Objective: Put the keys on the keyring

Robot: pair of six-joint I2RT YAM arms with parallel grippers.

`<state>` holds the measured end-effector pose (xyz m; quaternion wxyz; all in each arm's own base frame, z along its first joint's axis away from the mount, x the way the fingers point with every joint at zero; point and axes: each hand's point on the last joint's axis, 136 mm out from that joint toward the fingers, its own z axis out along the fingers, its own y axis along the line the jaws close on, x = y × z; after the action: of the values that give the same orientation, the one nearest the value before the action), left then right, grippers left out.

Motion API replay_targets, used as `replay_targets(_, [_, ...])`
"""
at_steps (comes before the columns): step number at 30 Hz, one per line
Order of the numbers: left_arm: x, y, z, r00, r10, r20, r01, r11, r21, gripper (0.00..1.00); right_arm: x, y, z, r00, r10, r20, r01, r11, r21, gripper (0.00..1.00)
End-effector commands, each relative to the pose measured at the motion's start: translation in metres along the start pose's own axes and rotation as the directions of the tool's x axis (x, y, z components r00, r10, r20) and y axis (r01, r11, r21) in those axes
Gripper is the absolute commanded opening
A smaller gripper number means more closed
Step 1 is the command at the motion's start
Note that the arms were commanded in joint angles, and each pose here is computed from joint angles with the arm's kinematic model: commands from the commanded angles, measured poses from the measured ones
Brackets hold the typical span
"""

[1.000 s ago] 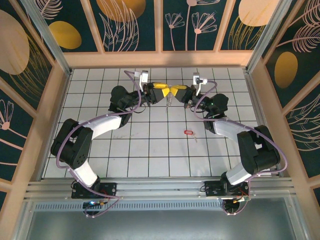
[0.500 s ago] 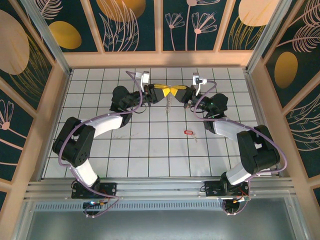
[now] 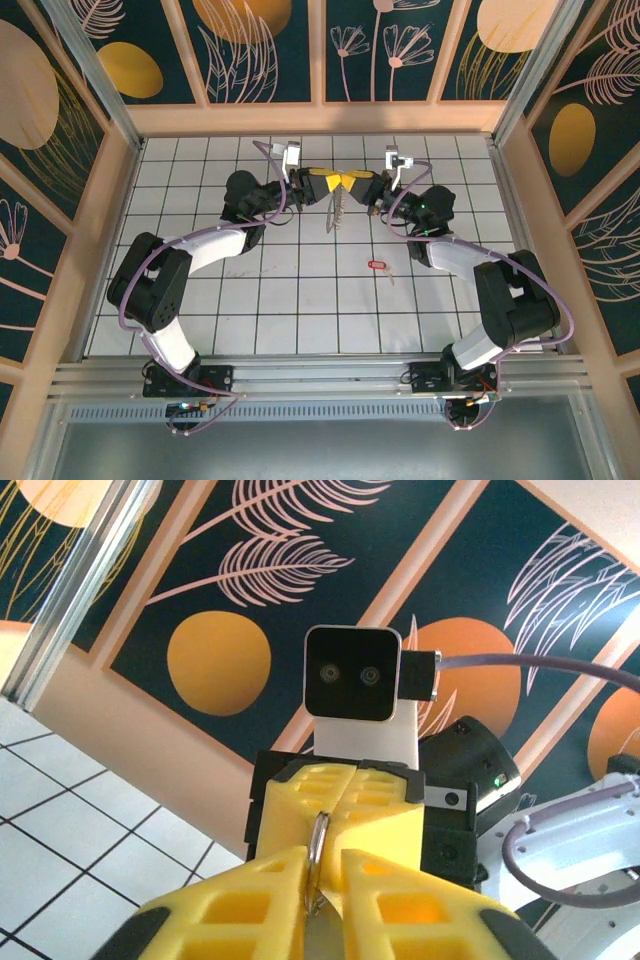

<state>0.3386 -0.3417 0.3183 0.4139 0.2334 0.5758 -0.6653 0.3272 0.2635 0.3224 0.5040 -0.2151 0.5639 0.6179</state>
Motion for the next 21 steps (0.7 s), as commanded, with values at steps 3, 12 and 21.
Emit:
replay_targets(3, [-0.007,-0.006,0.008,0.999,0.036,0.011,-0.036,0.999,0.036,0.01,-0.003,0.015,0.007,0.998,-0.062,-0.014,0.061,0.997,-0.055,0.00])
replay_targets(12, [-0.009,0.004,0.015,0.998,0.061,-0.004,-0.061,0.998,0.012,0.00,-0.023,0.006,-0.011,0.997,-0.069,0.022,0.067,0.996,0.058,0.52])
replay_targets(21, [-0.017,0.014,0.015,0.970,0.240,-0.046,-0.244,0.964,-0.103,0.00,-0.044,-0.032,-0.067,0.994,-0.043,0.103,0.001,0.924,0.382,0.58])
